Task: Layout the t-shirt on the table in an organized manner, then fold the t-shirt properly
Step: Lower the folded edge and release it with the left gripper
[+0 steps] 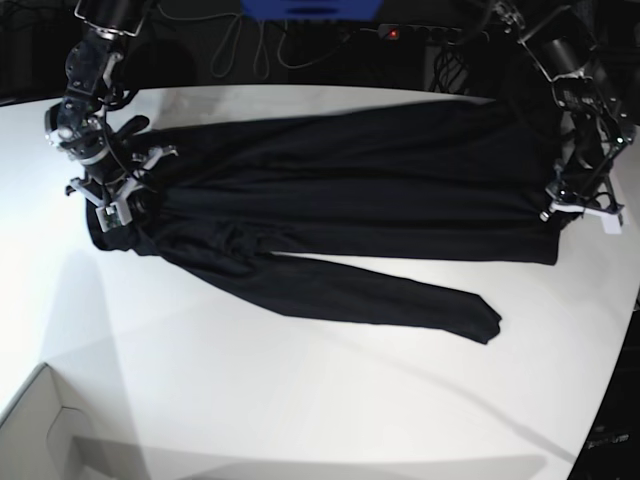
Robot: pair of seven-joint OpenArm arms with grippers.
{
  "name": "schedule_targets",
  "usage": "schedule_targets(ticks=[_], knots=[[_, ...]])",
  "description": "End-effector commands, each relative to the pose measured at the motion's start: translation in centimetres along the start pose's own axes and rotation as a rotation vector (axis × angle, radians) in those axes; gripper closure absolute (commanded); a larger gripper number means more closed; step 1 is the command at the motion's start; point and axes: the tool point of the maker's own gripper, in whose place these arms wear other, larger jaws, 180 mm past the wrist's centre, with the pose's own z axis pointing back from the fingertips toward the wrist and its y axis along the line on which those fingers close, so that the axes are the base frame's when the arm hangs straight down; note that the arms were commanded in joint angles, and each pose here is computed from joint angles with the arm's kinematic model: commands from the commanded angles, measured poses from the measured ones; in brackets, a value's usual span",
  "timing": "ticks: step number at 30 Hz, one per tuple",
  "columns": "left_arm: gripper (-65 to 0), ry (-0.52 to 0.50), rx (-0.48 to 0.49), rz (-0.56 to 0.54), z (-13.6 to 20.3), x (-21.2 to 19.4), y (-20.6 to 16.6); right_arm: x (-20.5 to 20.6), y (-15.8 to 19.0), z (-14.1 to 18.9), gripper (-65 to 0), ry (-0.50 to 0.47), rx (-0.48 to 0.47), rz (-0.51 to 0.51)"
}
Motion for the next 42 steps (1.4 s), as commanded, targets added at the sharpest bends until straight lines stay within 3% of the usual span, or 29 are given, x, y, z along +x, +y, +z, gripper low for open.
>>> schedule_targets(ticks=[1,4,8,11,15,19,23,28,31,42], knots=[[-7.7,0.046,0.049,-0.019,0.5,0.0,1.3,-2.4,-1.1,0.5,0.0,0.123,-0.043,0.035],[-7.7,0.075,0.047,-0.03,0.7,0.0,1.1,-1.7,-1.2,0.7,0.0,0.109,-0.052,0.045],[-9.9,0.011,0.035,-0.097,1.9,2.5,-0.3,-0.3,-1.0,1.0,0.0,0.073,-0.063,0.053],[-22.0,0.012,0.034,-0.15,3.2,3.1,-1.0,-0.2,-1.3,1.4,-4.8,0.089,-0.078,0.063],[-44.3,-0.046,-0.02,-0.161,4.6,4.6,-2.6,0.0,-1.4,1.7,-19.0,0.114,-0.085,0.076],[-55.0,-0.079,-0.071,-0.18,6.9,4.7,-3.8,0.5,-1.6,2.0,-30.3,0.099,-0.096,0.079],[-56.9,-0.091,-0.083,-0.167,10.9,2.5,-3.6,0.7,-1.8,2.1,-30.9,0.094,-0.101,0.082],[-56.9,-0.106,0.033,-0.078,15.4,-0.4,-0.3,0.8,-1.6,2.0,-30.9,0.092,-0.097,0.082],[-56.7,-0.086,0.042,-0.084,16.7,-2.2,0.5,0.9,-1.0,1.9,-30.9,0.087,-0.088,0.071],[-56.7,0.08,0.062,-0.103,15.1,-9.3,2.2,0.9,-0.2,1.6,-30.9,0.083,-0.075,0.058]])
